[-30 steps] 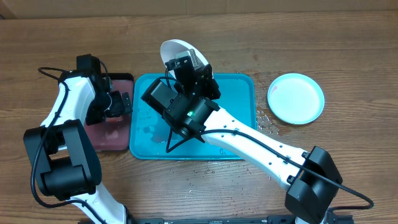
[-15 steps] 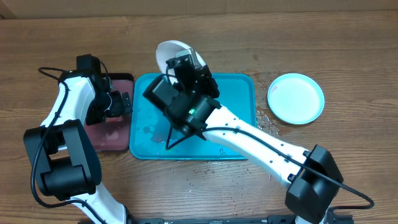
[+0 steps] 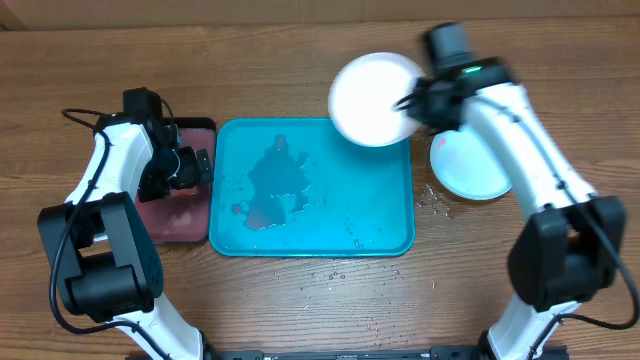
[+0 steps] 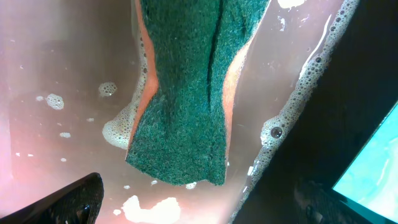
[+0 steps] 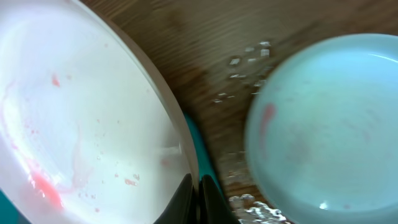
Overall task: Clean dirty plates on tray and stack at the side
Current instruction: 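Carry the white plate right over the plate stack, then lower the white plate onto the stack and open the right gripper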
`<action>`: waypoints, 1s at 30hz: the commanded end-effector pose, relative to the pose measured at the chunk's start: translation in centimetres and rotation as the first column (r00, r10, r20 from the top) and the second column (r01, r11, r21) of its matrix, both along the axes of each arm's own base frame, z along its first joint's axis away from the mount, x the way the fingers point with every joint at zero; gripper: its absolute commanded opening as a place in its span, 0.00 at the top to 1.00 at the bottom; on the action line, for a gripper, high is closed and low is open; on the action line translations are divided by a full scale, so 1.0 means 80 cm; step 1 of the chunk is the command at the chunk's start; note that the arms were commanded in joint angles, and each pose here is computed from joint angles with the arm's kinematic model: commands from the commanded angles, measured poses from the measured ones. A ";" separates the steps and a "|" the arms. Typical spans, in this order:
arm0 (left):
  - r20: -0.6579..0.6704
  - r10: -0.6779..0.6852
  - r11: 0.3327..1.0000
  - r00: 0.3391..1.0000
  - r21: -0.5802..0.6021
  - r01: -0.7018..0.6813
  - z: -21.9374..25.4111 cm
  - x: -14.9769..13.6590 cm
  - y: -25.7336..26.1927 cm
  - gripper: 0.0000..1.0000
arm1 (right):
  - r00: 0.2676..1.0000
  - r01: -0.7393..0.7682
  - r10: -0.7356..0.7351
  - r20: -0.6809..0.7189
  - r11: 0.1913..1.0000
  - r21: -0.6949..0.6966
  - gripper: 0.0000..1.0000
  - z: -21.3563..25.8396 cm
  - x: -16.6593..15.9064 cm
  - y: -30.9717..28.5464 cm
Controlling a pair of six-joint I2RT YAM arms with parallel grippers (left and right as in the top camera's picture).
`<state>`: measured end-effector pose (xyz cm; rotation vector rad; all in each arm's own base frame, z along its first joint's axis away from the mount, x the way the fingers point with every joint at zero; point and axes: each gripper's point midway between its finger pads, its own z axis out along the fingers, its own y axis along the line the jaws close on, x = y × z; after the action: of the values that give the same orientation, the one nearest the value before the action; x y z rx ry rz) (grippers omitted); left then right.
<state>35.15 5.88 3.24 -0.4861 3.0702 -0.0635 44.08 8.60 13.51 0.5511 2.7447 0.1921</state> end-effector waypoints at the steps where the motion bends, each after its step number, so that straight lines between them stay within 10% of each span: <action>1: 0.043 0.003 0.999 0.999 -0.049 -0.001 0.016 0.009 -0.012 0.02 | 0.994 0.098 -0.089 -0.056 0.978 0.184 0.96 0.011 -0.008 -0.039; 21: 0.043 0.001 0.999 0.999 -0.045 0.001 0.016 0.009 -0.011 0.02 | 0.865 0.440 -0.378 -0.331 0.888 0.136 0.96 -0.098 -0.112 -0.206; 25: 0.043 0.001 0.999 0.999 -0.045 0.001 0.016 0.009 -0.011 0.02 | 0.865 0.435 -0.372 -0.335 0.890 0.136 0.51 -0.098 -0.113 -0.204; 30: 0.040 0.001 0.999 0.999 -0.046 0.001 0.016 0.008 -0.011 0.02 | 0.887 0.399 -0.320 -0.333 0.894 0.205 0.35 -0.095 -0.109 -0.190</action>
<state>35.13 5.87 3.24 -0.4862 3.0709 -0.0647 34.78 -7.56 4.88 1.3205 2.8497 0.3228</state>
